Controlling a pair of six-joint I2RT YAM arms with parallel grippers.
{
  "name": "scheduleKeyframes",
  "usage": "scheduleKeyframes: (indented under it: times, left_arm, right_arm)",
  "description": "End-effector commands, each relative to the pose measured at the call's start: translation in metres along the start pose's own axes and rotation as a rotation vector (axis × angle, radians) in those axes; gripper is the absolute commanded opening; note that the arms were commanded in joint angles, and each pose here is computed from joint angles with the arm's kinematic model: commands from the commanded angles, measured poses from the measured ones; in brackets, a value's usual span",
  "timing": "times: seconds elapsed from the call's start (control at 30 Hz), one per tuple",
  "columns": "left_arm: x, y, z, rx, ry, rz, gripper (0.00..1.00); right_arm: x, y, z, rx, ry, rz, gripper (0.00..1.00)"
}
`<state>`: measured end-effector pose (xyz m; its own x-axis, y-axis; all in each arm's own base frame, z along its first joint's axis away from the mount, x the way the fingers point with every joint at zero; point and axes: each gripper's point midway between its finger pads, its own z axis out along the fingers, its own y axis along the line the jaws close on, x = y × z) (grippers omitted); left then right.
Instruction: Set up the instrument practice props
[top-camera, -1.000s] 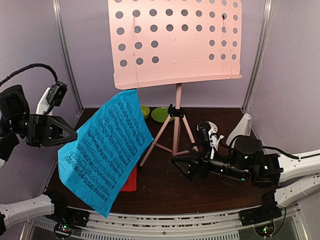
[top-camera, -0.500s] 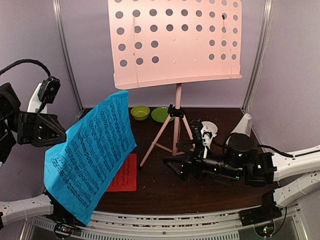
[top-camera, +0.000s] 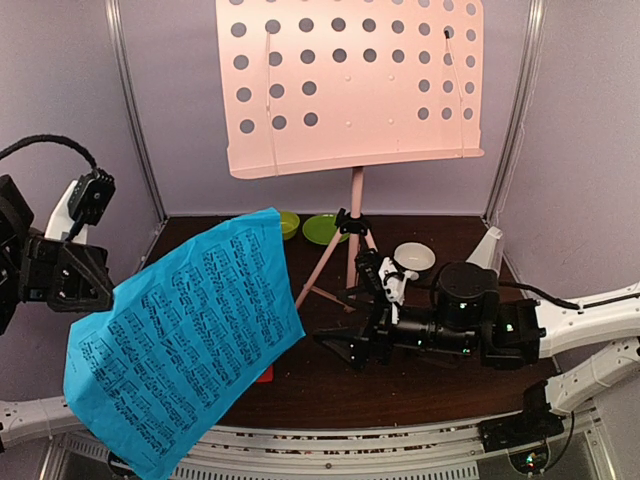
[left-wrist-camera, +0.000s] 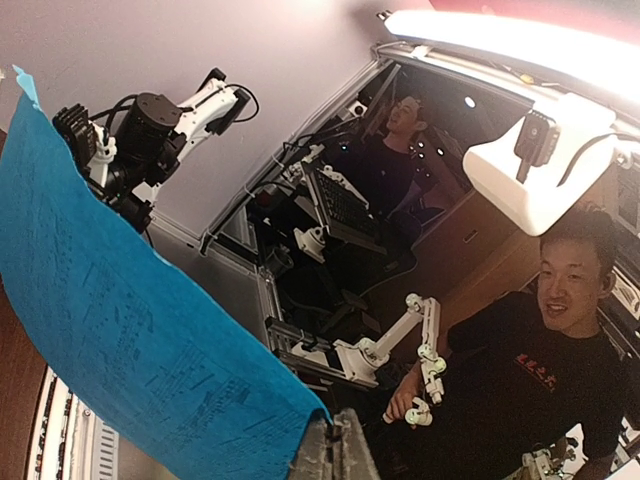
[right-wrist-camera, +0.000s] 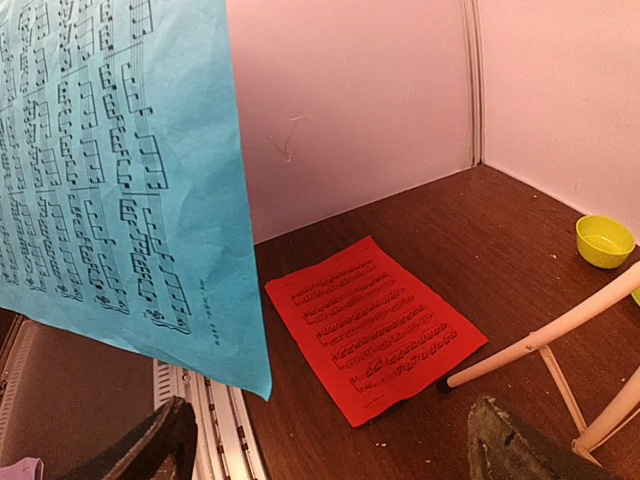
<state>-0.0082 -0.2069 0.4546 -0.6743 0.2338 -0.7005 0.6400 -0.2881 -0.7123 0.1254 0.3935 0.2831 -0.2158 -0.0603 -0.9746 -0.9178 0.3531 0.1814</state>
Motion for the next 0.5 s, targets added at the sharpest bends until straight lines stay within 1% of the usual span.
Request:
scheduleKeyframes:
  times: [0.0,0.27,0.47]
  left_arm:
    - [0.005,-0.01,-0.002,0.027,0.008,0.009,0.0]
    - [0.011,-0.021,-0.005,0.043,0.004,0.022,0.0]
    - [0.011,-0.021,-0.005,0.051,0.002,0.026,0.0]
  right_arm:
    - [-0.003,0.01,0.003,-0.041,0.011,-0.021,0.94]
    - [0.0,0.015,0.011,-0.061,0.024,-0.026,0.94]
    - [-0.006,0.021,0.018,-0.088,0.011,-0.025,0.94]
